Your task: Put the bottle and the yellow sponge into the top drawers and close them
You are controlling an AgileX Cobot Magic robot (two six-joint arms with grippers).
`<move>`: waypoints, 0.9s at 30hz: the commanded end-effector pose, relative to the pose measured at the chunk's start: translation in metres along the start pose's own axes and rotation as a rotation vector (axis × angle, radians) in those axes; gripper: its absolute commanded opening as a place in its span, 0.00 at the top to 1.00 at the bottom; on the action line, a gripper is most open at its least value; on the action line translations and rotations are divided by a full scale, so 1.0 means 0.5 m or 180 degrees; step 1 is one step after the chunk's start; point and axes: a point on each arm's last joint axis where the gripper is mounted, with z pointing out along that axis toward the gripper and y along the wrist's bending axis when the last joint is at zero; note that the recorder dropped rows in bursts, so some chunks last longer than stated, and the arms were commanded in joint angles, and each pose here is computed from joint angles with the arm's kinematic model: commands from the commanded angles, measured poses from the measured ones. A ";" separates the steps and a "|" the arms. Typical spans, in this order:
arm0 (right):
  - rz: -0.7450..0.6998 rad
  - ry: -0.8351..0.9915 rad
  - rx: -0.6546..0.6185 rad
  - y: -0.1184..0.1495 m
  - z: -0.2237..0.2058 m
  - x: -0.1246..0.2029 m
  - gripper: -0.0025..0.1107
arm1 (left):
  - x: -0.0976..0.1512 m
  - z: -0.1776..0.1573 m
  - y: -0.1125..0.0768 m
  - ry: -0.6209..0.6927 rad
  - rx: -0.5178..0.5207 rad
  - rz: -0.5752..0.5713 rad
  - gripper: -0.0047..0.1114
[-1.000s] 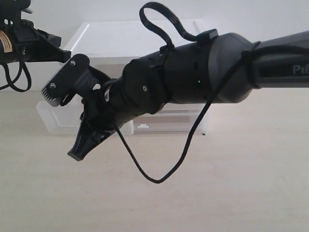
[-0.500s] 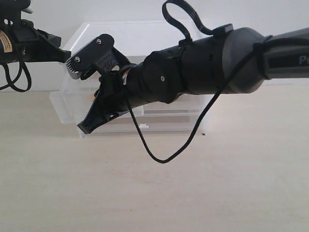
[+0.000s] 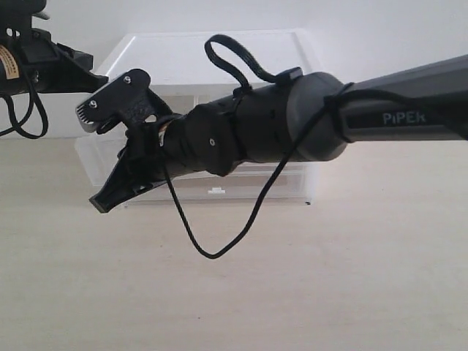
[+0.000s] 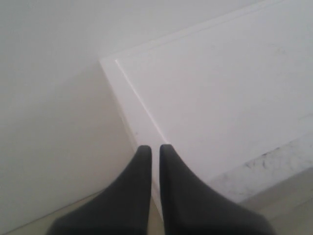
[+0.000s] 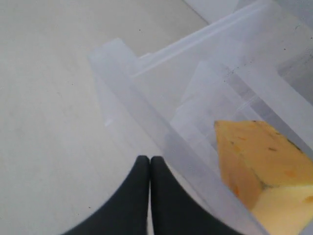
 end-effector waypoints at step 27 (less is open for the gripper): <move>-0.0037 0.0828 0.0132 -0.220 -0.261 -0.040 0.98 | -0.080 -0.161 0.011 0.0433 -0.0562 0.0554 0.92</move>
